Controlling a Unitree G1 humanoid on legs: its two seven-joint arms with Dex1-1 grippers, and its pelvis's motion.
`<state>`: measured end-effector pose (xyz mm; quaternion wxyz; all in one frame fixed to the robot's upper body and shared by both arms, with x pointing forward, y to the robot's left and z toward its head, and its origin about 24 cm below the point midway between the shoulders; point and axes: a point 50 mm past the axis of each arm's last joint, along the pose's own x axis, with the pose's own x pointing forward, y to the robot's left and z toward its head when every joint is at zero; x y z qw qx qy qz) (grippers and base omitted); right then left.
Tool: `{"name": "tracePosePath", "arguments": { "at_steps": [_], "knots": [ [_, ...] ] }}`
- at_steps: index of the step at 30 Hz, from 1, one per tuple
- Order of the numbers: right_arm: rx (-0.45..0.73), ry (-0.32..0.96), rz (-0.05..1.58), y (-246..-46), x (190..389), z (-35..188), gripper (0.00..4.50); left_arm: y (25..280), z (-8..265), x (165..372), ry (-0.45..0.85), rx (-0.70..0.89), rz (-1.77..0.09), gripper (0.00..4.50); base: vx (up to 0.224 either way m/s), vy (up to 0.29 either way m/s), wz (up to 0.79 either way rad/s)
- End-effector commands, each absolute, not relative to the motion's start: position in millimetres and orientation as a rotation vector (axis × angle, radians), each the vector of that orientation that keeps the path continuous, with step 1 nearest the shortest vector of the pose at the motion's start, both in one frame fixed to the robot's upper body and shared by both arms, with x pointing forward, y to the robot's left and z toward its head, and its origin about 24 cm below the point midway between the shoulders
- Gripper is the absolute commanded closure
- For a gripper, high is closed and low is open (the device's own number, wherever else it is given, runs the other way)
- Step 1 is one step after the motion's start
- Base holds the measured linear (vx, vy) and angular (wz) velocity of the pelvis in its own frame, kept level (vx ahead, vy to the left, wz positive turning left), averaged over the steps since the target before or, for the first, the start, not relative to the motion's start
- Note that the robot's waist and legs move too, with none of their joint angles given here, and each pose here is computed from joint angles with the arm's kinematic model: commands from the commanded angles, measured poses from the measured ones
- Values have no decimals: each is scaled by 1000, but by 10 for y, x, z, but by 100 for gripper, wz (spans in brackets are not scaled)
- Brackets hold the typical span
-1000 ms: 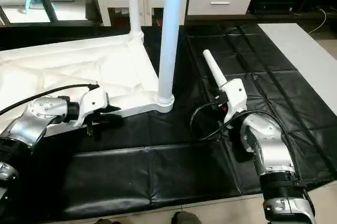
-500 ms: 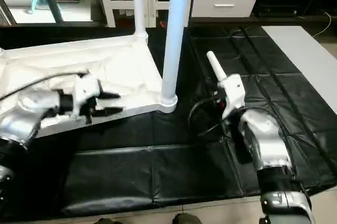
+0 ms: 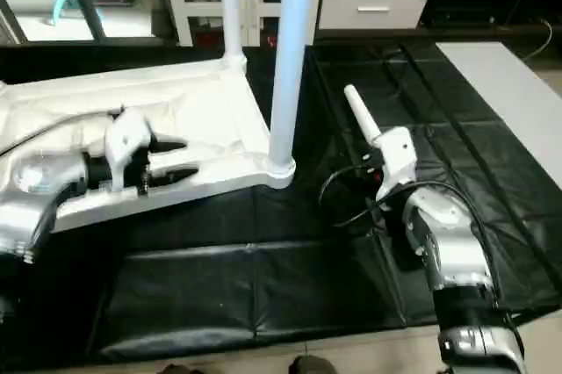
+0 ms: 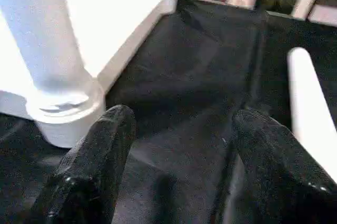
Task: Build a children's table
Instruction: Rotate leg to tighten
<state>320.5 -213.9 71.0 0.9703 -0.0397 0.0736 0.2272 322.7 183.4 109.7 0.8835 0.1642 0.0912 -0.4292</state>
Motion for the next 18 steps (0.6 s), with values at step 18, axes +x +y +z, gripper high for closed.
{"name": "tracePosePath", "arguments": {
  "at_steps": [18],
  "knots": [
    [-136, 311, 298, -2379, 3327, 1207, 32, 1391, 1221, 2844, 120, 239, -792, 164, 0, 0, 0]
  ]
}}
